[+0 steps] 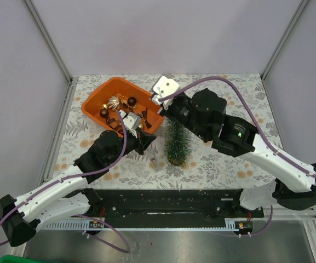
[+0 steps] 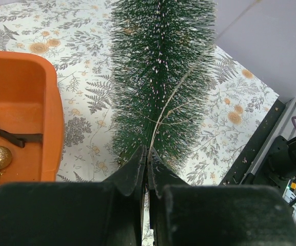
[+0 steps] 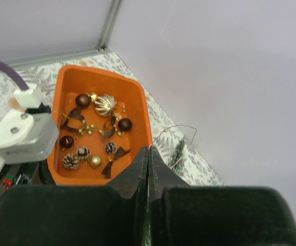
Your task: Decorate the small christmas tree
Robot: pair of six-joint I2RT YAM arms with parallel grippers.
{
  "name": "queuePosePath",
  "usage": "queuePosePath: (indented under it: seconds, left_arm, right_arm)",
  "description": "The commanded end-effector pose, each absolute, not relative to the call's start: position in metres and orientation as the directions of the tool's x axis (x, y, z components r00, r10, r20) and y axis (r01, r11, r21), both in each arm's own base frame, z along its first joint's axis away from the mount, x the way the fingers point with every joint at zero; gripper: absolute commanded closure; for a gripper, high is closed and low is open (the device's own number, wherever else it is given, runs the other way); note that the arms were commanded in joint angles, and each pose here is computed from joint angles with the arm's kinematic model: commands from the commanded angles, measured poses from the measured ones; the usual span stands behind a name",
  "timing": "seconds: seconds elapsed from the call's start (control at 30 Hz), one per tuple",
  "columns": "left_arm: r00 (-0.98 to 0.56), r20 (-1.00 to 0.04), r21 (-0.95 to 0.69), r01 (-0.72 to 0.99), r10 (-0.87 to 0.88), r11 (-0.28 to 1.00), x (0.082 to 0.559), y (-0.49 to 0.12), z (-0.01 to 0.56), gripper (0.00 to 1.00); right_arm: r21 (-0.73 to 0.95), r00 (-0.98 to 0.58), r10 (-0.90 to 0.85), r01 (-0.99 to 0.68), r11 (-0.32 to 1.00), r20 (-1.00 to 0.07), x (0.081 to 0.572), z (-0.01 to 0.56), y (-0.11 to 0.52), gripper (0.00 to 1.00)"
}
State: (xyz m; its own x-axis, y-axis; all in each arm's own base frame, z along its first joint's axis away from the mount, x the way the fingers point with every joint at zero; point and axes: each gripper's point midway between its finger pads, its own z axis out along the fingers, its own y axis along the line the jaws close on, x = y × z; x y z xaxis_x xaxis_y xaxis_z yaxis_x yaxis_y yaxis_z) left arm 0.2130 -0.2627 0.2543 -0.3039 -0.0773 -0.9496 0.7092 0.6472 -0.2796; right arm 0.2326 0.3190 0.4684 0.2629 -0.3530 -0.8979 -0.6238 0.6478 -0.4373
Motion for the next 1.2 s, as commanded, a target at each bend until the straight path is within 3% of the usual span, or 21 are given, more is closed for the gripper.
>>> queuePosePath:
  seconds: [0.0, 0.2, 0.67, 0.93, 1.17]
  left_arm:
    - [-0.238, -0.96, -0.279, 0.738, -0.15, 0.614, 0.214, -0.265, 0.286, 0.94]
    - [-0.231, -0.96, -0.277, 0.742, -0.155, 0.611, 0.216, -0.267, 0.29, 0.94]
    - [-0.185, -0.97, -0.243, 0.757, -0.157, 0.606, 0.224, -0.276, 0.308, 0.94]
    - [-0.175, -0.975, -0.224, 0.75, -0.139, 0.623, 0.23, -0.277, 0.302, 0.94]
    - [-0.13, -0.987, -0.159, 0.682, -0.096, 0.714, 0.247, -0.26, 0.284, 0.94]
  right_arm:
    - [-0.438, 0.362, -0.247, -0.708, 0.555, -0.899, 0.235, 0.503, 0.336, 1.0]
    - [-0.426, 0.4, -0.159, -0.774, 0.468, -0.903, 0.26, 0.511, 0.358, 1.0]
    - [-0.332, 0.34, -0.063, -0.83, 0.448, -0.938, 0.365, 0.483, 0.371, 1.0]
    - [-0.268, 0.305, -0.007, -0.825, 0.498, -0.952, 0.407, 0.476, 0.366, 1.0]
    - [-0.205, 0.272, 0.017, -0.762, 0.614, -0.962, 0.445, 0.455, 0.332, 1.0]
